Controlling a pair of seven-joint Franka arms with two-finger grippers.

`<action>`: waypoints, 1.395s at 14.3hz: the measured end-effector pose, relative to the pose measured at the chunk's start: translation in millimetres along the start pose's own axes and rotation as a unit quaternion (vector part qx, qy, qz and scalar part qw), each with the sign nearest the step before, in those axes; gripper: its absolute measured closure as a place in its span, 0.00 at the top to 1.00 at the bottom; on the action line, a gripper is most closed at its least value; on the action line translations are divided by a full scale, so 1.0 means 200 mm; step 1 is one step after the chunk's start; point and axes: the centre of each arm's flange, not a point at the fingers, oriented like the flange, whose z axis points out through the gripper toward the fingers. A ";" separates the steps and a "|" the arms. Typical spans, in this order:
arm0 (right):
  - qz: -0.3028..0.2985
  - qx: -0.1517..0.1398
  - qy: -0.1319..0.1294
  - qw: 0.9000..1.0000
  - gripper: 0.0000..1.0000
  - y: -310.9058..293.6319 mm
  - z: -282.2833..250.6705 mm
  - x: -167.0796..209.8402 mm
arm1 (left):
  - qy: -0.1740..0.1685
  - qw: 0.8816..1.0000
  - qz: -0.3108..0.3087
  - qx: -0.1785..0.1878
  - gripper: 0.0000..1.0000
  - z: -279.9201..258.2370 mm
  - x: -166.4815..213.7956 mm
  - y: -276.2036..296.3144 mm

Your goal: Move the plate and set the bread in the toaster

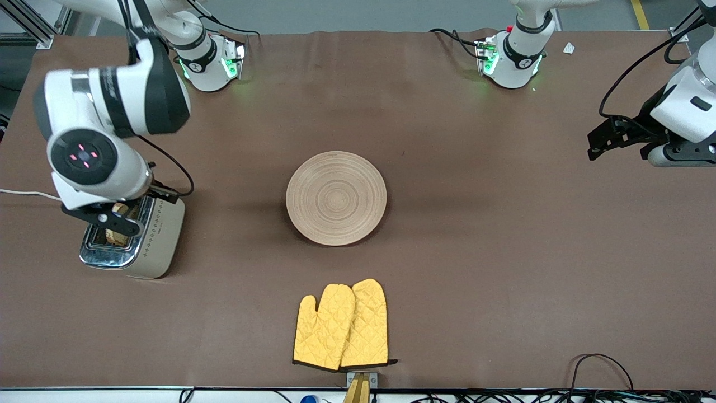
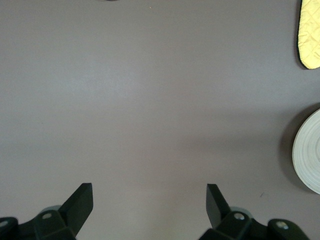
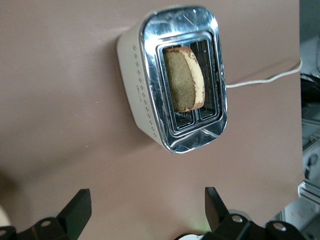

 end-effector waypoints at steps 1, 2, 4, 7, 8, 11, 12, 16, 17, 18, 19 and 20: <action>-0.003 0.016 0.003 1.000 1.00 0.03 -0.06 -0.03 | 0.000 1.000 0.000 0.000 1.00 0.00 0.00 0.00; -0.002 0.035 0.007 0.999 1.00 0.07 -0.11 -0.05 | 0.000 1.000 0.000 0.000 1.00 0.00 0.00 0.00; -0.017 0.081 0.021 0.996 1.00 0.24 -0.20 -0.03 | -0.001 1.000 -0.001 0.000 1.00 0.00 0.00 0.00; -0.060 0.161 0.020 0.985 1.00 0.72 -0.18 0.11 | 0.000 1.000 -0.001 0.000 1.00 -0.01 0.00 -0.01; -0.074 0.175 0.022 0.982 1.00 0.89 -0.14 0.16 | 0.001 1.000 -0.001 0.000 1.00 -0.01 0.00 -0.01; -0.096 0.191 0.026 0.976 1.00 1.17 -0.05 0.22 | 0.003 1.000 -0.002 0.000 1.00 -0.02 0.00 -0.01; -0.099 0.192 0.027 0.976 1.00 1.18 -0.05 0.22 | 0.004 1.000 -0.003 0.000 1.00 -0.02 0.00 -0.01; -0.117 0.191 0.027 0.974 1.00 1.09 -0.06 0.18 | 0.004 1.000 -0.009 0.000 1.00 -0.02 0.00 -0.05; -0.120 0.192 0.032 0.974 1.00 1.07 -0.06 0.15 | 0.004 1.000 -0.011 0.000 1.00 -0.02 0.00 -0.07; -0.122 0.193 0.038 0.973 1.00 1.06 -0.05 0.12 | 0.004 1.000 -0.012 0.000 1.00 -0.02 0.00 -0.08; -0.124 0.193 0.043 0.972 1.00 1.05 -0.04 0.08 | 0.004 1.000 -0.013 0.000 1.00 -0.02 0.00 -0.09; -0.124 0.194 0.046 0.972 1.00 1.05 -0.04 0.04 | 0.004 1.000 -0.013 0.000 1.00 -0.02 0.00 -0.09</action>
